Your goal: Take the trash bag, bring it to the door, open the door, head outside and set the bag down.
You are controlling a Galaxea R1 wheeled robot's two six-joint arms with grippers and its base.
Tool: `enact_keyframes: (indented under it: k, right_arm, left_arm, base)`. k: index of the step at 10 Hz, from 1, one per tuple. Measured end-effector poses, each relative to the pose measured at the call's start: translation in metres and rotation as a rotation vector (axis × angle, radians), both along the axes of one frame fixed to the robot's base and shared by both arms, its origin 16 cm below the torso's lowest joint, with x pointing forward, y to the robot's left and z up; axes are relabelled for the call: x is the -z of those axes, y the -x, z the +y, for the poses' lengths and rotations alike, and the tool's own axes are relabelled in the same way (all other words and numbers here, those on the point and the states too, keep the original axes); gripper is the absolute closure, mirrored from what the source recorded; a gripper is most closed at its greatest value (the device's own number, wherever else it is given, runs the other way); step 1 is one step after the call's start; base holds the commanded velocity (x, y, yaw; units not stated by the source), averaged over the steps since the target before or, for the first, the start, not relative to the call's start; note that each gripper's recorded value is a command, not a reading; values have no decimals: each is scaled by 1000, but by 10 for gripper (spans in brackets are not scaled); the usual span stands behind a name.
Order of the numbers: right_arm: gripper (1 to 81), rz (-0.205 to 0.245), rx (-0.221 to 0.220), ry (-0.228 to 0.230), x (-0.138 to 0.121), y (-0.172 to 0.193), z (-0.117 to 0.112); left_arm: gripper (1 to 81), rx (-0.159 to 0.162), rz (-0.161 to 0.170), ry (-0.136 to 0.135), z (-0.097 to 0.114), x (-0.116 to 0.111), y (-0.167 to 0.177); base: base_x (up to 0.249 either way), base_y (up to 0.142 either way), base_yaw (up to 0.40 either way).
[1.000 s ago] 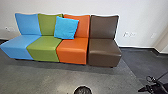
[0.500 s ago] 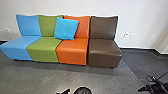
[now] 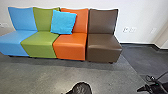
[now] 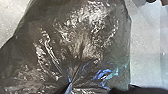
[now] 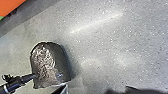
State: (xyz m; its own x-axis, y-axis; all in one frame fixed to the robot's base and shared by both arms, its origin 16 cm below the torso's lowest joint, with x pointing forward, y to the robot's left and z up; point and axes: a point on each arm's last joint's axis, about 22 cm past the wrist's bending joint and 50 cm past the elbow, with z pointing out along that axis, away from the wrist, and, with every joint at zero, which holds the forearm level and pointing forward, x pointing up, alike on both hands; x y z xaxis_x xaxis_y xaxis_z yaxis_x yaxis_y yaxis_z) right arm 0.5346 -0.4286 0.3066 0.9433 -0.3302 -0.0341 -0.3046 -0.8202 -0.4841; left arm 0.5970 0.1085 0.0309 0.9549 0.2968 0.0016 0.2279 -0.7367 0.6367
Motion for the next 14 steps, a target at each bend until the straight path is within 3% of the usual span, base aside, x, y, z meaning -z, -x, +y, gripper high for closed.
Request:
enact_keyframes:
  k: [2, 8, 11, 14]
  right_arm:
    - [10, 32, 0, -1, 34, 6, 0]
    - [10, -15, 1, -2, 82, 9, 0]
    - [10, 38, -4, -7, 118, 5, 5]
    - [10, 47, -7, -9, 125, 8, 7]
  left_arm:
    - [10, -1, 38, -7, 4, 39, 17]
    - [10, 12, 13, 9, 4, 85, 17]
    - [10, 26, 84, 40, -4, 118, 33]
    - [10, 18, 98, 44, -1, 124, 38]
  base:
    - [0, 0, 0]
    - [0, 0, 0]
    - [0, 0, 0]
    - [0, 0, 0]
